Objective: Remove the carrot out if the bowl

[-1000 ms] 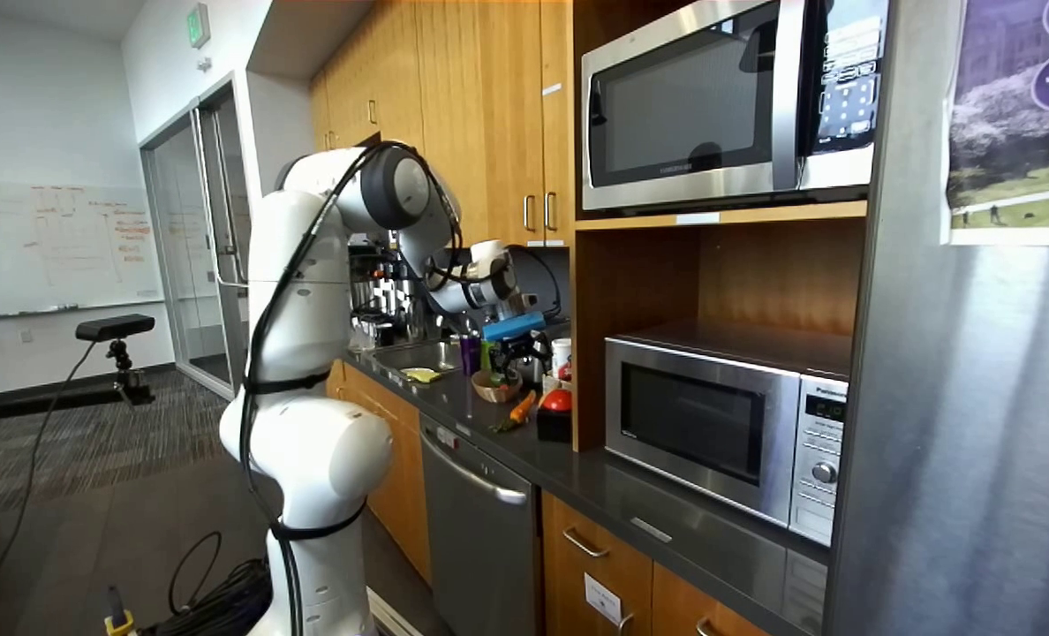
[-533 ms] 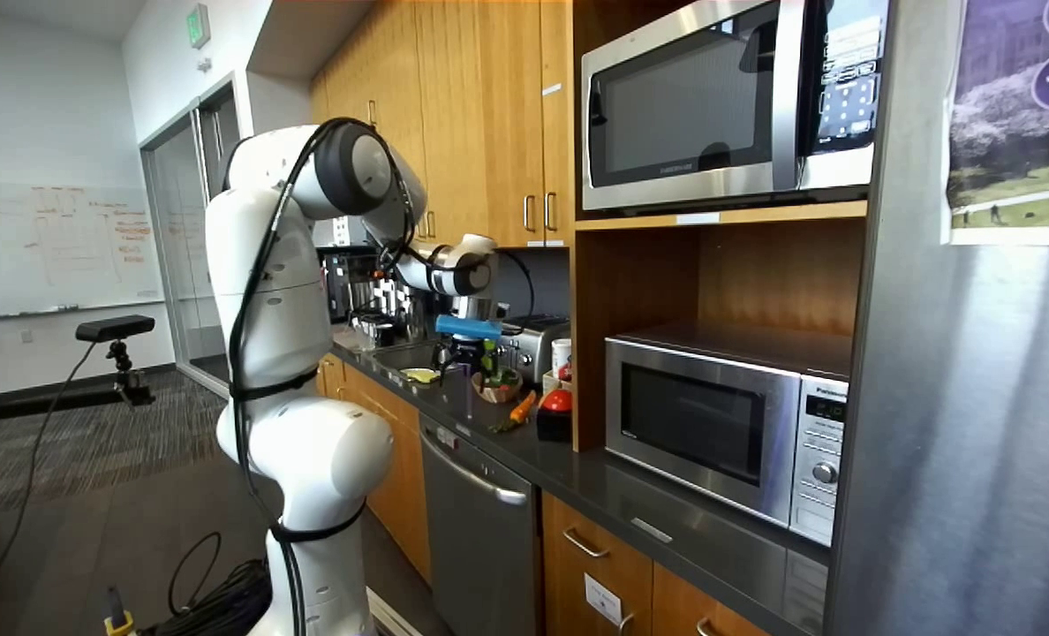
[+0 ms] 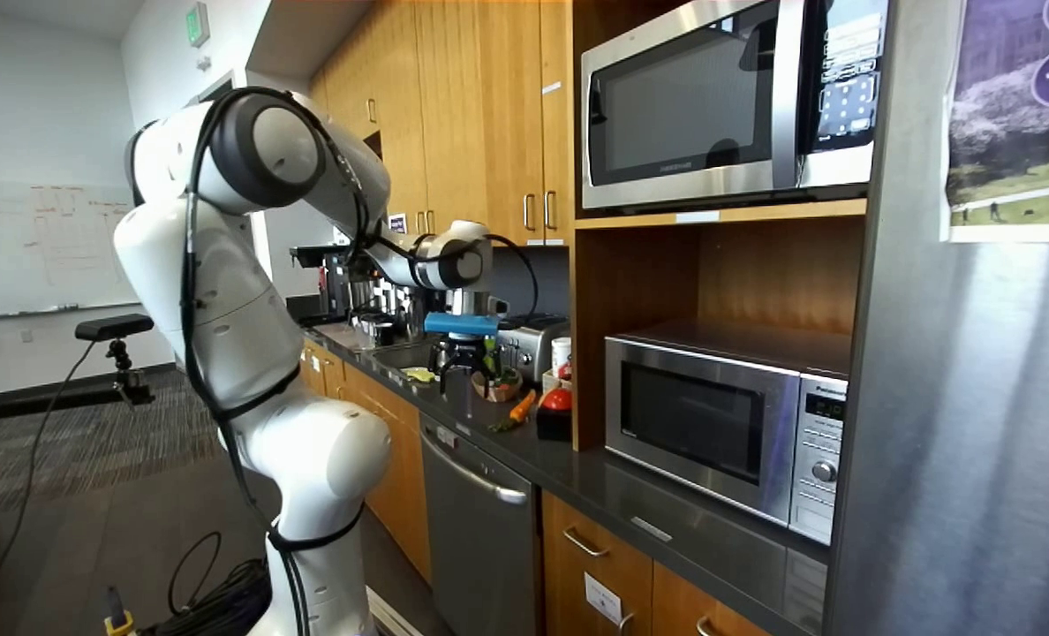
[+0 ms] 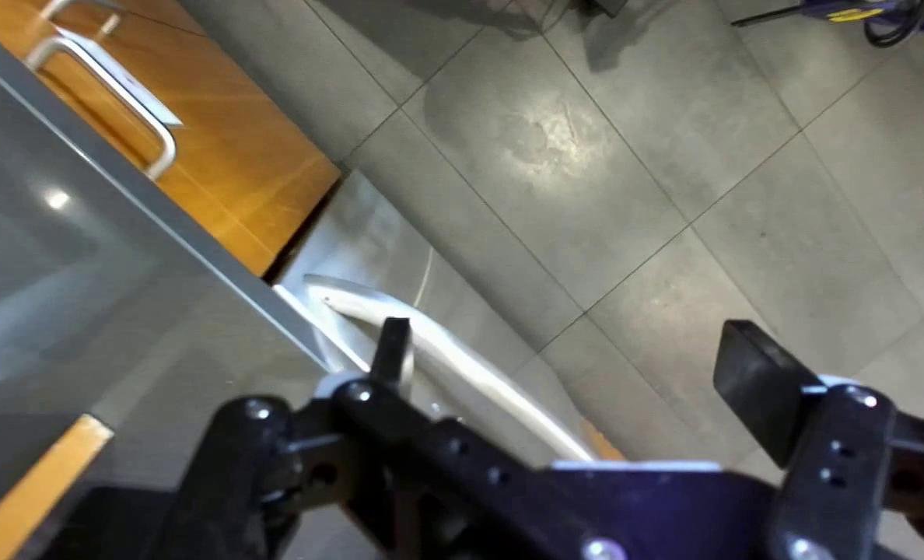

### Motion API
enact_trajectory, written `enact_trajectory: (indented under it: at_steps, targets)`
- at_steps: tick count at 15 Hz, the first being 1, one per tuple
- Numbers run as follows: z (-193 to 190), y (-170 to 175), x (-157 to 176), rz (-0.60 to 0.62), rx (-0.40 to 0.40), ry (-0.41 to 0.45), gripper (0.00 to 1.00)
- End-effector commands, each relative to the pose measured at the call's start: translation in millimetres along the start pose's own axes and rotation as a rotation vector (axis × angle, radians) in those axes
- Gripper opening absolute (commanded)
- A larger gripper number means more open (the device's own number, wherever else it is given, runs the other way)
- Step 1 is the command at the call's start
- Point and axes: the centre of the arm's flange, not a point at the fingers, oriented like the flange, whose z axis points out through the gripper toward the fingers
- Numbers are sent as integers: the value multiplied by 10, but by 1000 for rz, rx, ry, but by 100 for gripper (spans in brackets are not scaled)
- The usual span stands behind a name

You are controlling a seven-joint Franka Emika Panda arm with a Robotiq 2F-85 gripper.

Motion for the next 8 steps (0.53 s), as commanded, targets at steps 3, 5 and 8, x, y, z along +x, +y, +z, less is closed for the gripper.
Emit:
enact_trajectory:
  at_steps: [3,5,8]
  targets:
    - [-523,676,-861,293,49,105,100]
    - [-635,841,-1157,400,70,143,100]
    - [-602,919,-1062,367,73,139,100]
